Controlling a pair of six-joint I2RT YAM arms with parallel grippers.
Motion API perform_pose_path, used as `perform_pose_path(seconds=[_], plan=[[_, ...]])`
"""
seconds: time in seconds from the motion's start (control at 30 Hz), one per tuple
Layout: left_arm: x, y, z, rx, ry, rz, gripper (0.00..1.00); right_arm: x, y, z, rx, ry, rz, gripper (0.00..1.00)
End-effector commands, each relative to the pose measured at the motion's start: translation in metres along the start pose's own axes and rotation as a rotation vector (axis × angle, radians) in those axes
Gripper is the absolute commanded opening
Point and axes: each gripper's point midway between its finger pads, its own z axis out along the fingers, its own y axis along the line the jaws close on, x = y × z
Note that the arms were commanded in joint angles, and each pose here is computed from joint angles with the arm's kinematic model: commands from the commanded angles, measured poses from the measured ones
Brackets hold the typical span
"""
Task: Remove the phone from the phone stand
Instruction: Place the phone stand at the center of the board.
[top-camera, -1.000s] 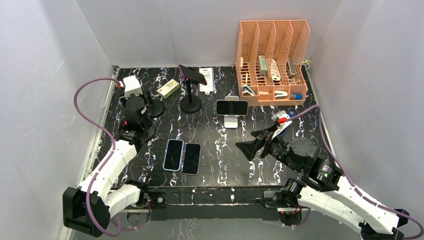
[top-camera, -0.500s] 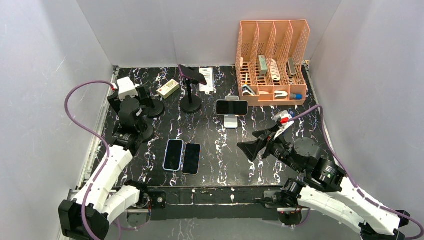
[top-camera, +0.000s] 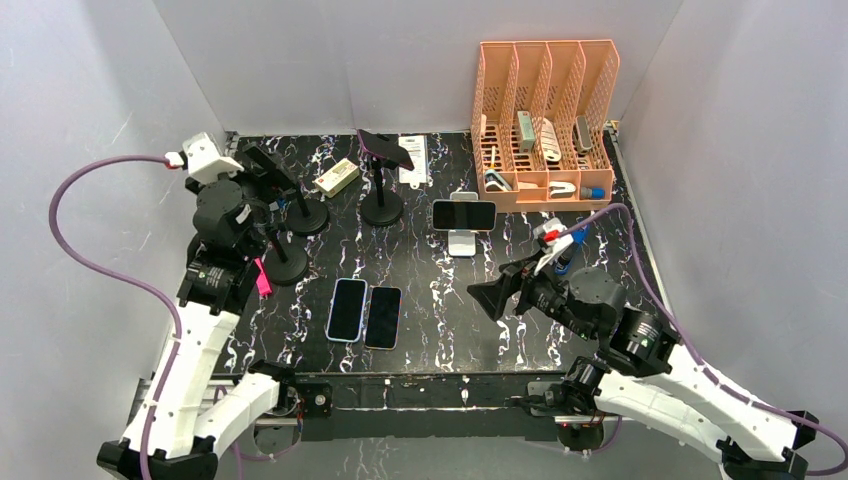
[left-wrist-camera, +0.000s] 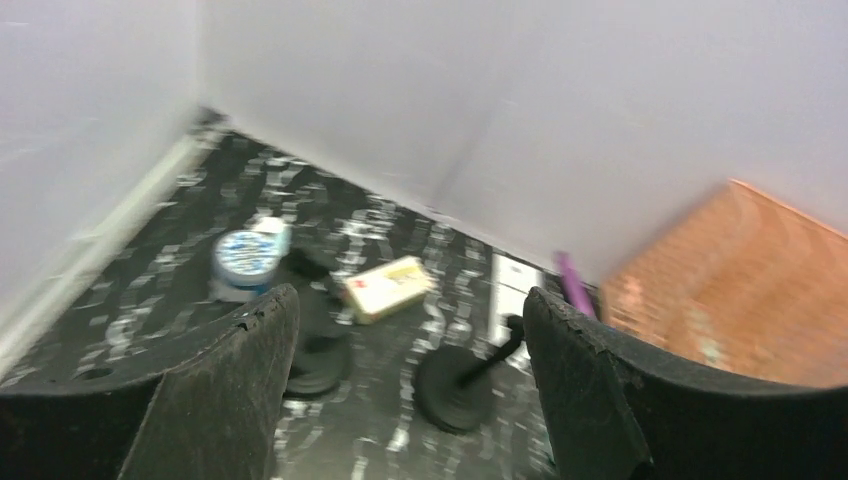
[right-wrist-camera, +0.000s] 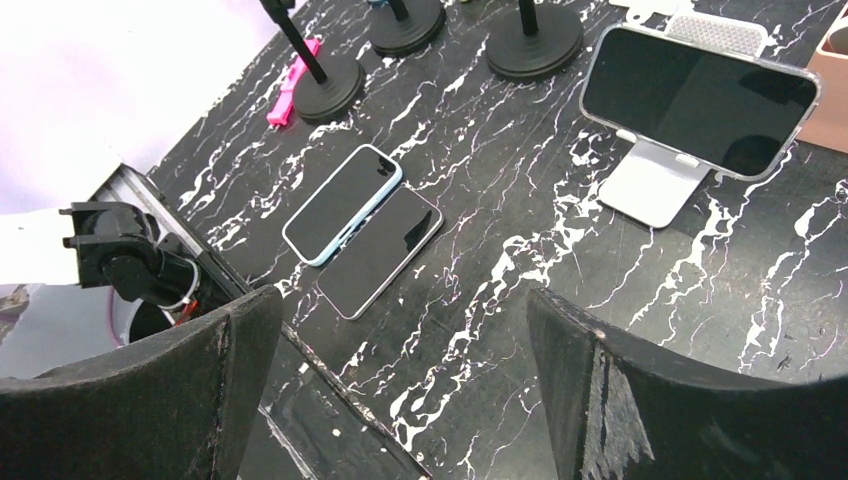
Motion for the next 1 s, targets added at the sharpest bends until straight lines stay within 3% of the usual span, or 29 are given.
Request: perform_pose_path(seconds=[0.0,0.2,0.4,0.7,0.97], plan=[[0.013,-0.075,-0.016,0.348,0.187,-0.112,0.8,-0.016,0.005,0.009,0.003,-0.042,0.012,0.99],[0.044,-0.113,-0.018,0.459,0.344,-0.138,0.8,-0.001,0.0,0.023,0.025,-0.006,0.023,0.99],[0.079,-0.167,-0.038,0.488,0.392,-0.025,0.79,0.013,-0.006,0.033,0.053,0.021,0.051,0.99],[0.095,-0.155,0.001,0.236,0.275,-0.171,0.78,0.03,-0.008,0.037,0.061,0.049,0.113,0.99],[0.133,-0.156,0.032,0.079,0.269,-0.265,0.77,0.025,-0.006,0.034,0.056,0.04,0.121,0.99]])
